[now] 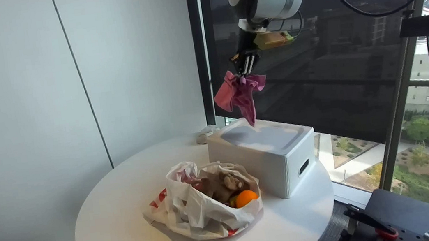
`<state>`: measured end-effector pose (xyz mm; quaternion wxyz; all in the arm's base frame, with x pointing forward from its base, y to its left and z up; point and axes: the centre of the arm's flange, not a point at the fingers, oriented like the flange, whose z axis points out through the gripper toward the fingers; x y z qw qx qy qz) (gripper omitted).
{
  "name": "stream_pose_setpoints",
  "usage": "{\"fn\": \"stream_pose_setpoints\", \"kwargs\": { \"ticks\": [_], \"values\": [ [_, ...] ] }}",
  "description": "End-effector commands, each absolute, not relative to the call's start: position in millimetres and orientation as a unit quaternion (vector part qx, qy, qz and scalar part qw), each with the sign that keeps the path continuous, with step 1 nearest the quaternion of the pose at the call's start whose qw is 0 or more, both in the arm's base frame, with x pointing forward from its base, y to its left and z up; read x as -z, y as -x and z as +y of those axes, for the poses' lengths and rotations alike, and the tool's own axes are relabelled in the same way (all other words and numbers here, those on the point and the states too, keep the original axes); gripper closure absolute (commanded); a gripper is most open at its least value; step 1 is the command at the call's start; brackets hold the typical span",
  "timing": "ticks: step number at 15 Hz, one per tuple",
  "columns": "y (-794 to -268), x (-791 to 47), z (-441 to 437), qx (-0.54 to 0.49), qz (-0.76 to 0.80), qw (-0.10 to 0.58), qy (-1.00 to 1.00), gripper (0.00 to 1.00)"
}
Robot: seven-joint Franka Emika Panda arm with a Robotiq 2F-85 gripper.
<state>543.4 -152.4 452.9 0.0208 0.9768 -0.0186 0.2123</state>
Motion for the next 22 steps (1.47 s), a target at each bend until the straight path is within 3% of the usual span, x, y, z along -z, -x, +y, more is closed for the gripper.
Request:
{"fn": "stream_pose_setpoints", "kwargs": {
  "ticks": [1, 7, 8, 10, 17, 18, 22],
  "values": [
    [-577, -403, -171, -0.199, -0.028, 0.049, -0.978, 0.86],
    [-596, -337, -187, -0.163, -0.029, 0.057, -0.985, 0.84],
    [-597, -333, -188, -0.160, -0.030, 0.054, -0.985, 0.59],
    [-596, -334, -189, -0.159, -0.035, 0.054, -0.985, 0.56],
    [-576, -385, -178, -0.183, -0.043, 0.029, -0.982, 0.04],
    [-568, -389, -168, -0.170, -0.030, 0.014, -0.985, 0.00],
    [-541, -381, -111, -0.091, 0.046, -0.036, -0.994, 0.00]
  ]
}}
